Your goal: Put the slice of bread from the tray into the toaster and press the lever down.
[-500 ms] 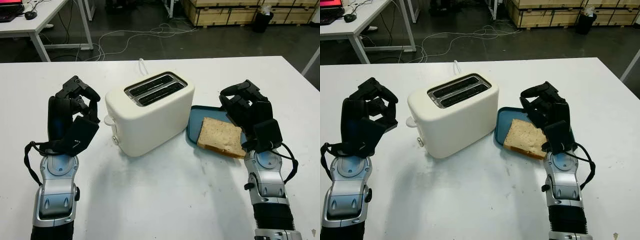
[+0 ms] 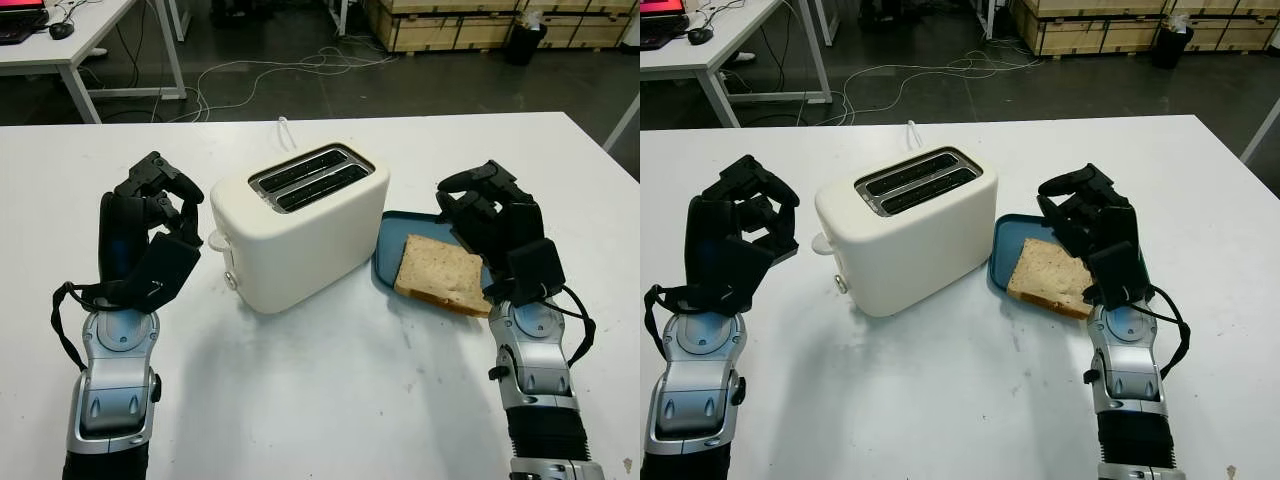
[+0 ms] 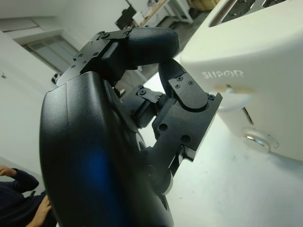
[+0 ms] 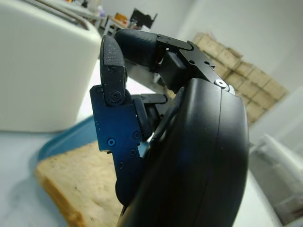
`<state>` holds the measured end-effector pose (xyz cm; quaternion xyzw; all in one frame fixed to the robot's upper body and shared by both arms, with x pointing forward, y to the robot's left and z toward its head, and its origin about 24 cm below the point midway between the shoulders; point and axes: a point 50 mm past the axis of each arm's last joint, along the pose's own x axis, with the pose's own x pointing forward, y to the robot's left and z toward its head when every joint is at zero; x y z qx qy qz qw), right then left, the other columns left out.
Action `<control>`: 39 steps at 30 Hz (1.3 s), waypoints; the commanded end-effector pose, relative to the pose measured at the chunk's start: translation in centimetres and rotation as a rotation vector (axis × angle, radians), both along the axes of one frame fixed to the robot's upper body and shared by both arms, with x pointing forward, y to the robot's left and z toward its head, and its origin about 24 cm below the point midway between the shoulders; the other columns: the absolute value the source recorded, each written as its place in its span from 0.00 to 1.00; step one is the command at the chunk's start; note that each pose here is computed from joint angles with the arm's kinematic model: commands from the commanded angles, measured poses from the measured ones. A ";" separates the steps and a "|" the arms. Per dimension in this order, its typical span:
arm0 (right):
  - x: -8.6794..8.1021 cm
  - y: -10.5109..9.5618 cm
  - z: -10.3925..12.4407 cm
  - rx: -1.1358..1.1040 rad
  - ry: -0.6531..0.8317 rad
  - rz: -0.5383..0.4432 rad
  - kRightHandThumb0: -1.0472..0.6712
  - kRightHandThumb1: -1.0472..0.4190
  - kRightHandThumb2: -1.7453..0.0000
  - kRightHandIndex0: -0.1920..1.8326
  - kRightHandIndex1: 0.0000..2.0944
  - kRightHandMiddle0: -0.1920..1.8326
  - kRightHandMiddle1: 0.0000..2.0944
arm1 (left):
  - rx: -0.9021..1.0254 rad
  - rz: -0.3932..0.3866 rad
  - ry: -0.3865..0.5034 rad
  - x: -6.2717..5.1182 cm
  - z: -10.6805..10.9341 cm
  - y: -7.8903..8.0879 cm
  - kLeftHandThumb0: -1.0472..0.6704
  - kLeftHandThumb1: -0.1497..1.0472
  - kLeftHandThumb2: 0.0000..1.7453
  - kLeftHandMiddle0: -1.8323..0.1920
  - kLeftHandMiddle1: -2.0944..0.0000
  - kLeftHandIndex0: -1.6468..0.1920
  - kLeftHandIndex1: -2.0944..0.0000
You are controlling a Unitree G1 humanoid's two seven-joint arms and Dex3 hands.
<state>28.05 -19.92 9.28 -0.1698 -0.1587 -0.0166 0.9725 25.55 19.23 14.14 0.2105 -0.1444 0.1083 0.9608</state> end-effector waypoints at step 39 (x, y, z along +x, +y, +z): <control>-3.9 -1.7 -7.2 -1.209 0.010 -0.083 0.28 0.11 0.99 0.38 0.00 0.36 0.00 | 0.004 -0.010 -0.022 0.0 0.2 0.0 0.51 0.60 0.69 0.43 0.17 0.55 0.17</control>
